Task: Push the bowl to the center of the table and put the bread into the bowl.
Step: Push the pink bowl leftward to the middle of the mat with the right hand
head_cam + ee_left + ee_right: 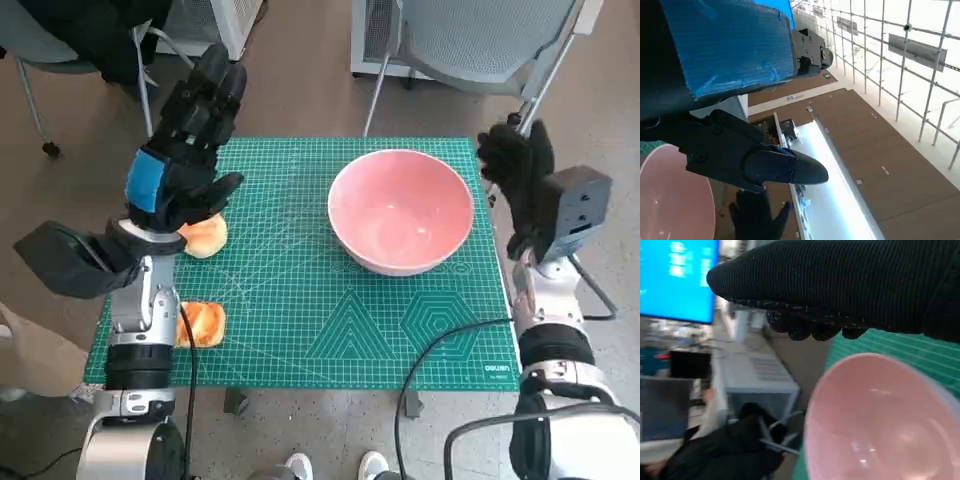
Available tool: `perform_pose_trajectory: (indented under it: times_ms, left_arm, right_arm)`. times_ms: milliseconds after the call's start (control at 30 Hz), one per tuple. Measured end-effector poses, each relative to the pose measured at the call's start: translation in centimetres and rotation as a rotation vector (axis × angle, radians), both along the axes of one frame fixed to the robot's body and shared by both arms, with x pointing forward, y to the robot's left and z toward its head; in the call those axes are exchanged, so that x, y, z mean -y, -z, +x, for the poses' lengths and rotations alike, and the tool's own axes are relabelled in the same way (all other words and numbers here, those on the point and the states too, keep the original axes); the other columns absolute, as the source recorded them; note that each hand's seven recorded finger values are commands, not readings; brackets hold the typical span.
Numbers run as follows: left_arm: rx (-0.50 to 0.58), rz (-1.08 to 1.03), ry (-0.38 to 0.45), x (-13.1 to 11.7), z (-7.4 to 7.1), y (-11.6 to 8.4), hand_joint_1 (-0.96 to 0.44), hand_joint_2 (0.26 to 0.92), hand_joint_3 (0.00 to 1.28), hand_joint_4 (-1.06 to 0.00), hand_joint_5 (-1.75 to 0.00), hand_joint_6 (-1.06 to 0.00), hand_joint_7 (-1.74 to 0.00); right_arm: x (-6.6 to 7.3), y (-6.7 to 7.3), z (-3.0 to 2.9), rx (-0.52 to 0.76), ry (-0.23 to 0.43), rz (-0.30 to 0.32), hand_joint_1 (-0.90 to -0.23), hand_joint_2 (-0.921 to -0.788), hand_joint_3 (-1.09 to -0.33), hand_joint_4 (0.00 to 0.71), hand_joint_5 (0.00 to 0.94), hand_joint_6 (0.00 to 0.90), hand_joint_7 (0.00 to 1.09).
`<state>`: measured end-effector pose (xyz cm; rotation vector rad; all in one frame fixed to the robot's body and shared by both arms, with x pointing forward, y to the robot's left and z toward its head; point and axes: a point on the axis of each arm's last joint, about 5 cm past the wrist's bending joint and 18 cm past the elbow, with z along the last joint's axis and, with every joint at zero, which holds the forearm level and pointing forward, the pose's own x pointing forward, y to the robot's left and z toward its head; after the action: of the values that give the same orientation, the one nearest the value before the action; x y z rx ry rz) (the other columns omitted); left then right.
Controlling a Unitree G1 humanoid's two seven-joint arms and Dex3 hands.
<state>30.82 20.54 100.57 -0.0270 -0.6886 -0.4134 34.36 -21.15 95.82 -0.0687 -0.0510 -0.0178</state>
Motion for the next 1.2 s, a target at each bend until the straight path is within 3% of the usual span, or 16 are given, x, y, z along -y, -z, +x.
perform_pose_trajectory:
  times_ms: [767, 1200]
  left_arm:
    - [0.002, 0.007, -0.005, -0.1, 0.0, -0.1, -0.70, 0.921, 0.20, -0.06, 0.00, -0.17, -0.01]
    - [0.001, 0.006, -0.005, -0.1, 0.0, -0.1, -0.70, 0.921, 0.20, -0.07, 0.00, -0.18, -0.01]
  right_arm:
    - [0.4, 2.2, -0.94, -0.109, 0.034, 0.020, -0.646, -0.921, -0.849, 0.107, 0.010, 0.050, 0.32]
    - [-1.1, 2.8, -0.87, -0.128, -0.001, 0.039, -0.648, -0.921, -0.845, 0.119, 0.011, 0.059, 0.30]
